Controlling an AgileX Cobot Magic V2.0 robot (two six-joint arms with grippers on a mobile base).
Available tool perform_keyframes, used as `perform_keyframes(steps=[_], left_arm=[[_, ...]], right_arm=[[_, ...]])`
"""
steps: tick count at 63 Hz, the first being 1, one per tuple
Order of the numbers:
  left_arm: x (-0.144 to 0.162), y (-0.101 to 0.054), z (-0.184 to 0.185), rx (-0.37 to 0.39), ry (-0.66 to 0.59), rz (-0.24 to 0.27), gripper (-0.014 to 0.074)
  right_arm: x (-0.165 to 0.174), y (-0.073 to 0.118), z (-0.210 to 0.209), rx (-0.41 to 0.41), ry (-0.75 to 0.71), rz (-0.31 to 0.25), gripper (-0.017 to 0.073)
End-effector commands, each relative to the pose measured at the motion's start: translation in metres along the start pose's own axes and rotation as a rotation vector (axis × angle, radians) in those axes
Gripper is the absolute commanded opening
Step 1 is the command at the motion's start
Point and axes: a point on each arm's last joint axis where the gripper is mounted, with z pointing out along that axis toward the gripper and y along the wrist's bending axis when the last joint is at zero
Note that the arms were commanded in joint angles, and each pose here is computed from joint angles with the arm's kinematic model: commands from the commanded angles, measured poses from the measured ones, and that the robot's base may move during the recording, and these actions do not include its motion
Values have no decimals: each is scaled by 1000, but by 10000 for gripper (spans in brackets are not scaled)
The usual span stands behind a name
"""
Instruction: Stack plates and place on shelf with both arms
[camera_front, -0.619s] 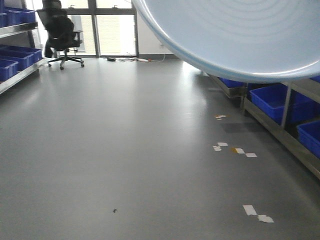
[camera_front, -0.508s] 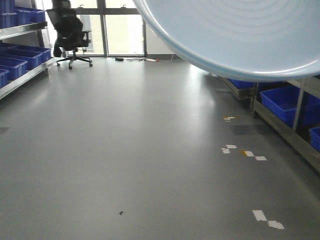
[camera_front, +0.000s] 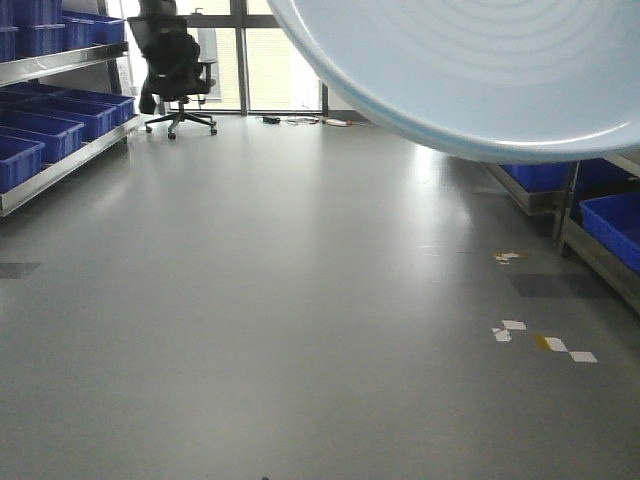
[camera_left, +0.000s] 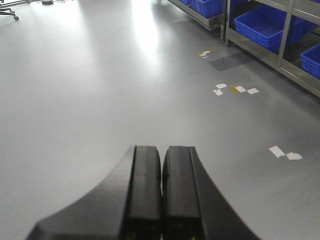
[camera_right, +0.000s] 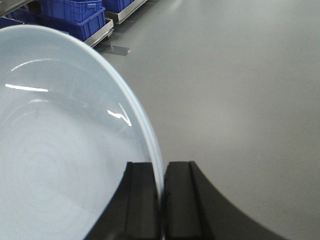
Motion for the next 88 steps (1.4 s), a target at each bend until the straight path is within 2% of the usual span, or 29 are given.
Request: perform_keyframes(steps=[1, 88], left_arm=[[-14, -3, -2, 35, -77, 13, 84], [-14, -3, -2, 35, -77, 13, 84]], right_arm=[[-18, 2, -6, 1, -128, 7, 56], [-17, 2, -6, -1, -117, 7, 56]])
